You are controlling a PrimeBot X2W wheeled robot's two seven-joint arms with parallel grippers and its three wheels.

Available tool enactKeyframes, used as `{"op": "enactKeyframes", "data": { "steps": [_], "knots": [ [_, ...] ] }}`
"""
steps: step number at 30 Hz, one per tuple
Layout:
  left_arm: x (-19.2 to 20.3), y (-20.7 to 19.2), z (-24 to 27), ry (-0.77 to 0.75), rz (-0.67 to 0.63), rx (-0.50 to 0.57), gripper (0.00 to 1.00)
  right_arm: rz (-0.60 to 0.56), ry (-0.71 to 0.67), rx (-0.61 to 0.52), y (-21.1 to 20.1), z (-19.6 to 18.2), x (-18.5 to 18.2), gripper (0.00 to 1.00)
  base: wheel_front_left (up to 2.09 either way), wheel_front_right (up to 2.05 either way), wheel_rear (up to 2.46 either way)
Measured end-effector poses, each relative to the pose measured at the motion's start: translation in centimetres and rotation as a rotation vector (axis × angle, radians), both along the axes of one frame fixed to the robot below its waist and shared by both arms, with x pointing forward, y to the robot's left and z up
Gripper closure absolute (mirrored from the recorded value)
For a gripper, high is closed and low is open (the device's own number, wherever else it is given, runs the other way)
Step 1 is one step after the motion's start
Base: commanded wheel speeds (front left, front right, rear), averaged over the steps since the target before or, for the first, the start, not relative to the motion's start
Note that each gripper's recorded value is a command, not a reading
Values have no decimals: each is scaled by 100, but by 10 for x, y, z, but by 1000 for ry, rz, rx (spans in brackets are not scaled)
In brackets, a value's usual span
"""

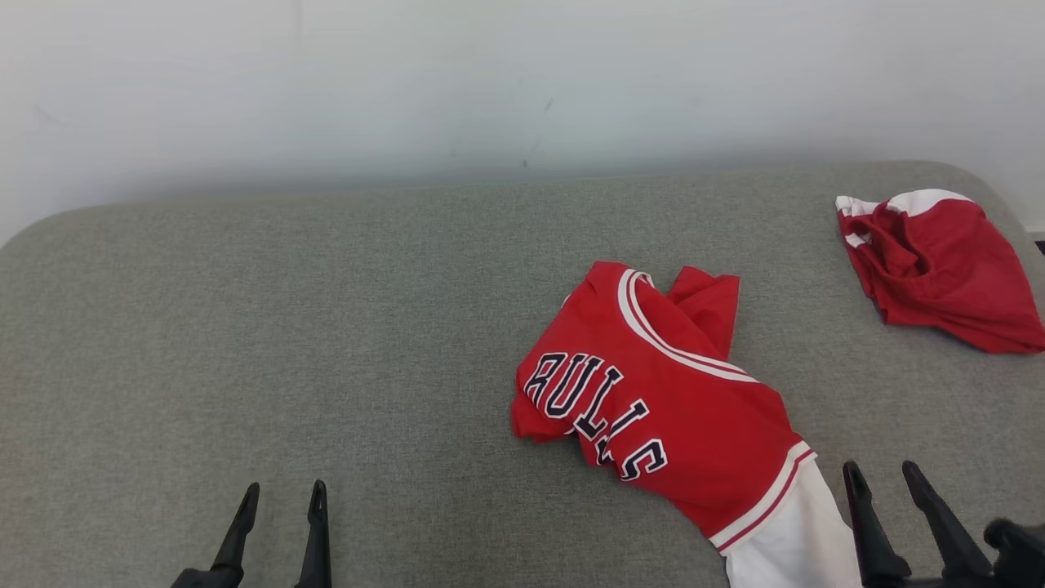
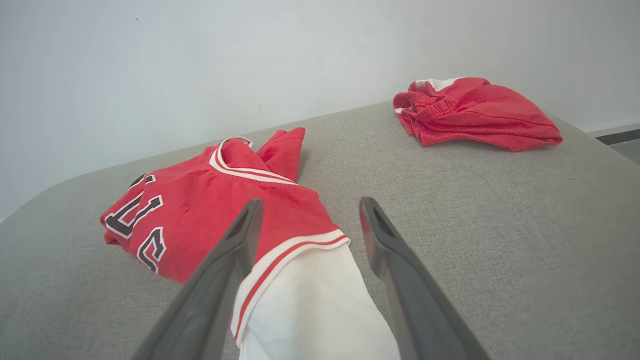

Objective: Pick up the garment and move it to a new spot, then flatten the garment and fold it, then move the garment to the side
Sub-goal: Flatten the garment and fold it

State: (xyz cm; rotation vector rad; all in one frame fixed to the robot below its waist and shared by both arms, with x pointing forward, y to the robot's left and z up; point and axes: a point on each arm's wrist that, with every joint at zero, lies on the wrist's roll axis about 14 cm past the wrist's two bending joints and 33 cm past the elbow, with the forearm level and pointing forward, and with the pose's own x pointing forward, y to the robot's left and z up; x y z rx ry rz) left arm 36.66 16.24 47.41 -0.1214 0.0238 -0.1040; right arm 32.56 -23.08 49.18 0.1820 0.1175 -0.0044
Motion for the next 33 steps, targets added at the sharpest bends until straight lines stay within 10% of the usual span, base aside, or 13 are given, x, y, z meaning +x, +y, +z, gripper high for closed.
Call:
{"op": "enactKeyframes", "data": {
  "steps": [12,27,28,29,33],
  "knots": [
    [-7,13,0,1,43,11,0,111,22,-145,2,2,86,0,0,0,0],
    [-17,39,-9,34,130,16,0,169,337,-169,13,-100,104,0,0,0,0],
    [-17,39,-10,34,132,17,0,171,348,-164,15,-103,103,65,0,0,0],
    [-17,40,-9,34,134,17,0,176,356,-164,16,-105,102,94,0,0,0],
    [-16,41,-8,29,136,18,0,176,343,-149,19,-104,102,100,0,0,0]
  ]
}}
